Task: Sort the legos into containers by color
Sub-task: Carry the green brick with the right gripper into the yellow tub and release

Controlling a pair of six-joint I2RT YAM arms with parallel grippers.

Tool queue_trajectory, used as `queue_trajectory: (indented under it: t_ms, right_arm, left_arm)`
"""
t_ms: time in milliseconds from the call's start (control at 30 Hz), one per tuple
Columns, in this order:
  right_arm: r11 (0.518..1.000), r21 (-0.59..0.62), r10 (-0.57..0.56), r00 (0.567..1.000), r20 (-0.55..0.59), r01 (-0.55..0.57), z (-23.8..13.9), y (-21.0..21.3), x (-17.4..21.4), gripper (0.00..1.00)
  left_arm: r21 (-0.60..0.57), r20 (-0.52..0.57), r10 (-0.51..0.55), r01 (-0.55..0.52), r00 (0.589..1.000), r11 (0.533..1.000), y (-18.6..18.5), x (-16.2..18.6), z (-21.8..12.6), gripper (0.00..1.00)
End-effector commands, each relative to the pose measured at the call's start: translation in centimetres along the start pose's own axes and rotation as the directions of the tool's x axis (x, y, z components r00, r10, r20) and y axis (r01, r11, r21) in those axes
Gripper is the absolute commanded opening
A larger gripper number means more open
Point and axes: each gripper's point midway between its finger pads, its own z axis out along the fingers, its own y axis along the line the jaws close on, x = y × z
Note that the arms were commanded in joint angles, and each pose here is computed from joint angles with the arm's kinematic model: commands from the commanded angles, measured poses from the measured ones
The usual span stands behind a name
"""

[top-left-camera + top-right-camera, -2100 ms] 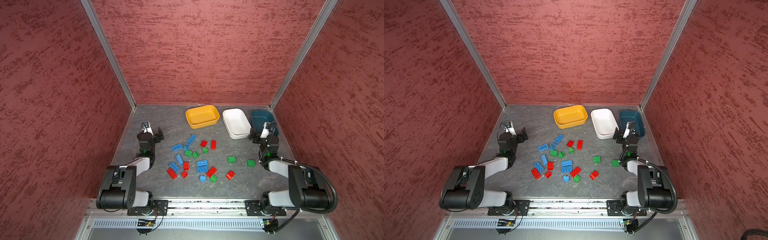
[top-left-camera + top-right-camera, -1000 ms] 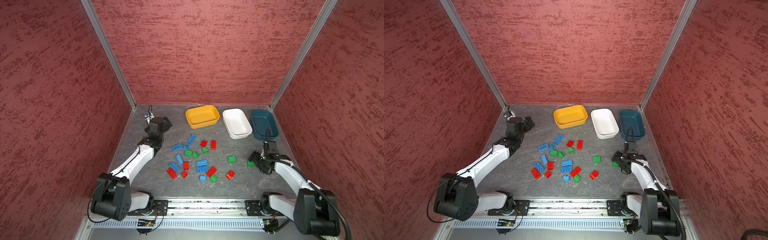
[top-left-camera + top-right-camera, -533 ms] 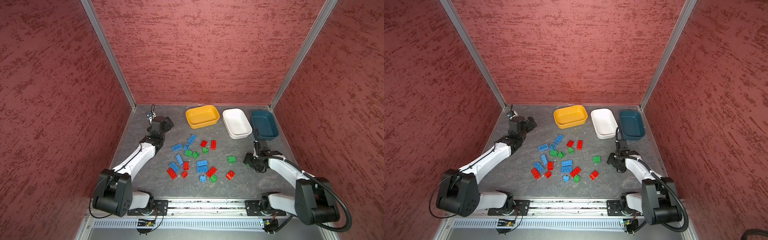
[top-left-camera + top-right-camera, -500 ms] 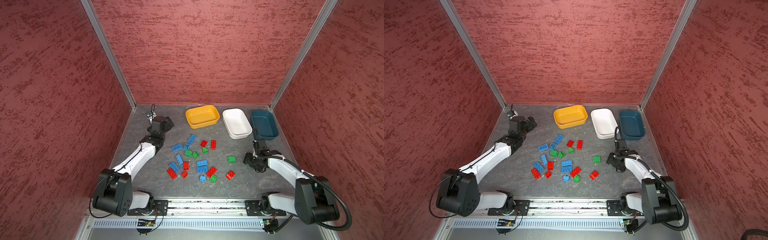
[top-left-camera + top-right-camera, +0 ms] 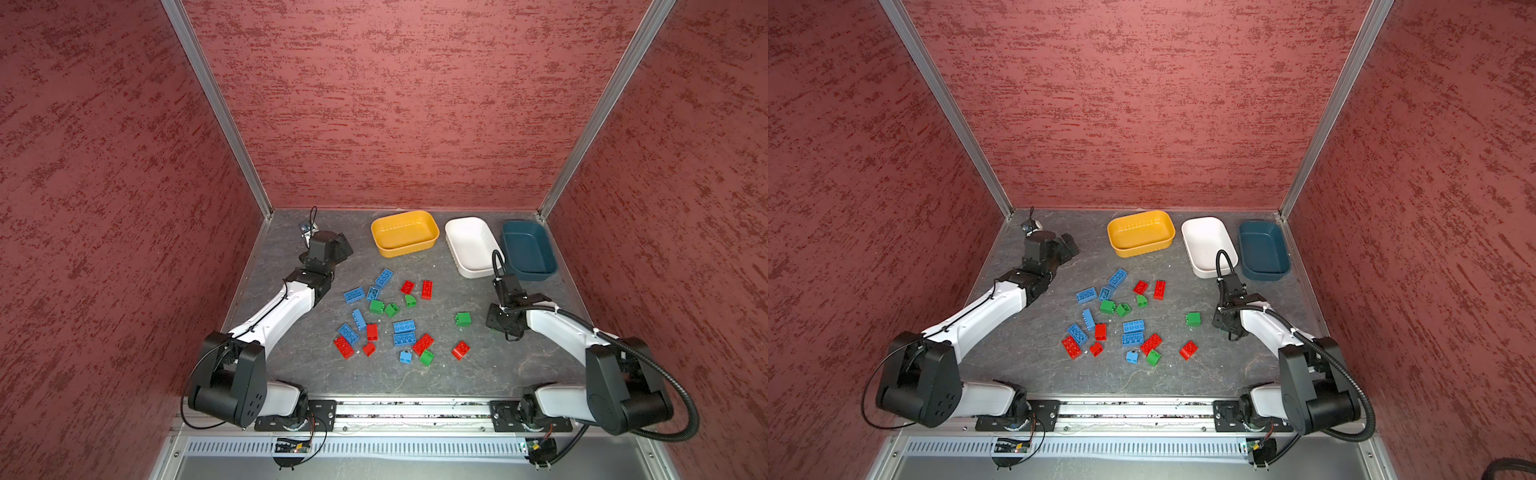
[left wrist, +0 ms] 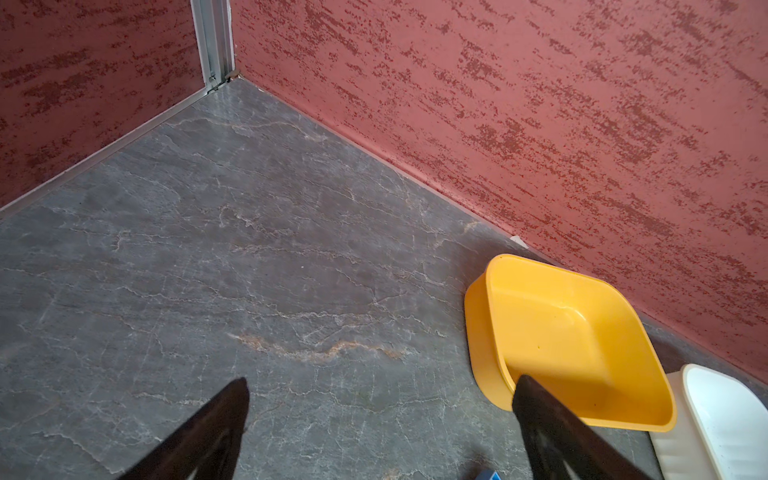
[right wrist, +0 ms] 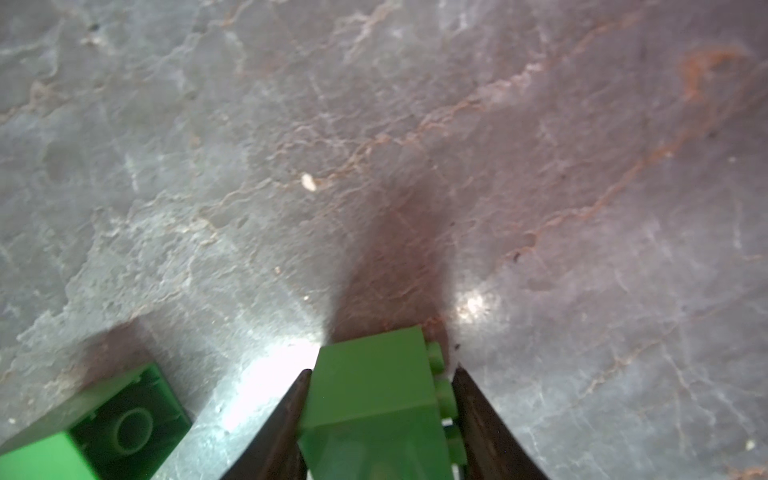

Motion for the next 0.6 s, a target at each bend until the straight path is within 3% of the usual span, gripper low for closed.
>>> queue_trajectory:
  t_ms: [0, 133, 300, 367, 467, 567]
  right_arm:
    - [0.99, -0.122, -0.068, 0.994, 0.085, 0.078, -2.2, 3.5, -2.3, 0.39]
    - [0.924, -0.347, -0.101, 0.978, 0.18, 0.159, -5.4, 9.4, -4.8, 0.38]
    - [0.77, -0.569, -0.09, 0.932, 0.352, 0.289, -10.1, 17.0, -9.2, 0.38]
    - [0.707, -0.613, -0.094, 0.906, 0.413, 0.352, -11.2, 20.0, -10.9, 0.38]
    - [0.655, -0.624, -0.112, 0.871, 0.478, 0.426, -11.3, 24.0, -13.4, 0.38]
    - [0.667, -0.596, -0.108, 0.85, 0.516, 0.447, -10.2, 27.1, -16.5, 0.38]
  left_arm:
    - [-0.005, -0.012, 0.009, -0.009, 1.0, 1.0, -0.7, -0.1, -0.1, 0.99]
    - [0.019, -0.073, -0.022, 0.023, 0.997, 1.0, -1.6, 1.3, 0.0, 1.0]
    - [0.049, -0.192, 0.015, -0.005, 0.981, 0.999, -3.4, 2.6, 1.0, 0.99]
    - [0.074, -0.244, 0.044, -0.027, 0.969, 0.997, -4.5, 2.9, 1.4, 0.99]
    - [0.108, -0.307, 0.06, -0.028, 0.95, 0.994, -5.8, 3.5, 1.9, 0.99]
    - [0.132, -0.366, 0.064, -0.016, 0.928, 0.991, -6.7, 4.5, 2.1, 0.99]
